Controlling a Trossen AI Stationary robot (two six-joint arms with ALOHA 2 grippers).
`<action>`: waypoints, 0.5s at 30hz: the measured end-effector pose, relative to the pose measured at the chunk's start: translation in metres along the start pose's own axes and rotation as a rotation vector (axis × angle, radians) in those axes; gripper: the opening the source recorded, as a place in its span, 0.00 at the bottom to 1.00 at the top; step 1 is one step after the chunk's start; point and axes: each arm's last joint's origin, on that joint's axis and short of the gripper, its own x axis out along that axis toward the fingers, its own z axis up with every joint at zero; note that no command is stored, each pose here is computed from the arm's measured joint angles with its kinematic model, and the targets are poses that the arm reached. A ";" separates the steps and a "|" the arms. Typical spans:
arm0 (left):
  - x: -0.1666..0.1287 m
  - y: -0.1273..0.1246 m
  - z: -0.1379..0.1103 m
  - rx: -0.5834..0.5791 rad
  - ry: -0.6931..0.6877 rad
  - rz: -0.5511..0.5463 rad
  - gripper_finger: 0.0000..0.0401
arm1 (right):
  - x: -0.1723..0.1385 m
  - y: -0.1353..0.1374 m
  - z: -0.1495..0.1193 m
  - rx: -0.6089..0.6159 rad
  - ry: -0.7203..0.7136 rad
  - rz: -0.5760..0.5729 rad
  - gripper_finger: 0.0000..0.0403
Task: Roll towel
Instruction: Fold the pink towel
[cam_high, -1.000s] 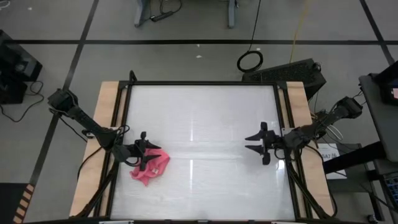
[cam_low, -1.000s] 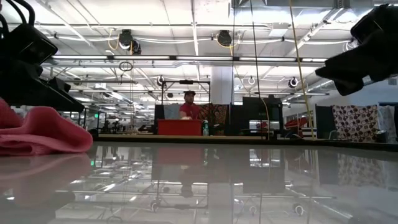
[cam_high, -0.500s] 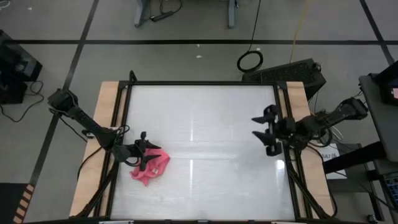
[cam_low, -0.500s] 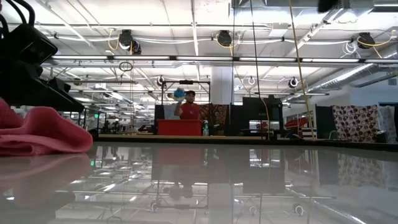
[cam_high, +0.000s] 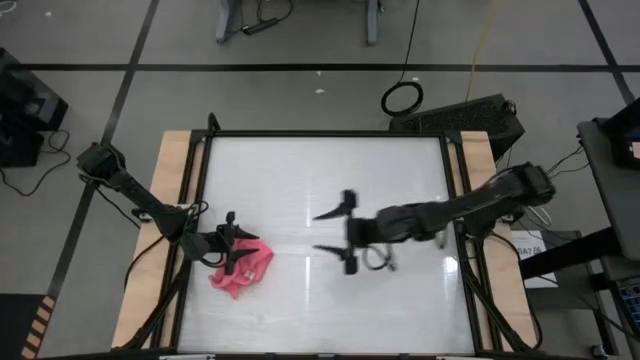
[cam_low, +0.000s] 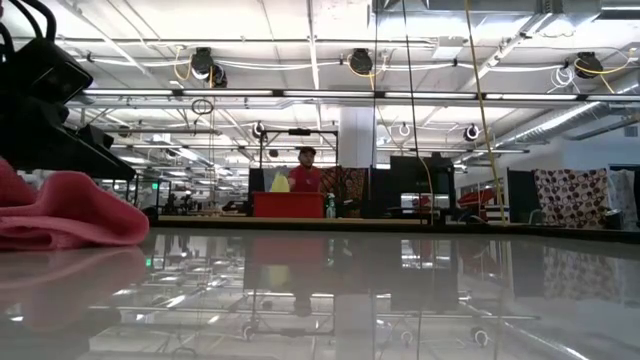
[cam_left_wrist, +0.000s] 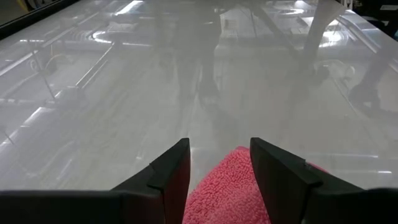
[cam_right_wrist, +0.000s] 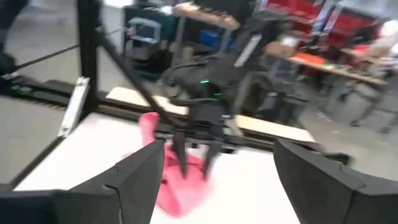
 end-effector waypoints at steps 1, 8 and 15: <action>0.000 0.000 0.000 0.000 0.000 0.001 0.43 | 0.010 0.003 -0.001 -0.001 0.008 0.024 0.73; 0.000 0.000 0.000 0.000 0.000 0.000 0.43 | 0.071 0.026 -0.021 -0.002 0.073 0.118 0.73; 0.000 0.000 0.000 0.000 0.000 0.000 0.43 | 0.117 0.046 -0.063 0.027 0.167 0.155 0.73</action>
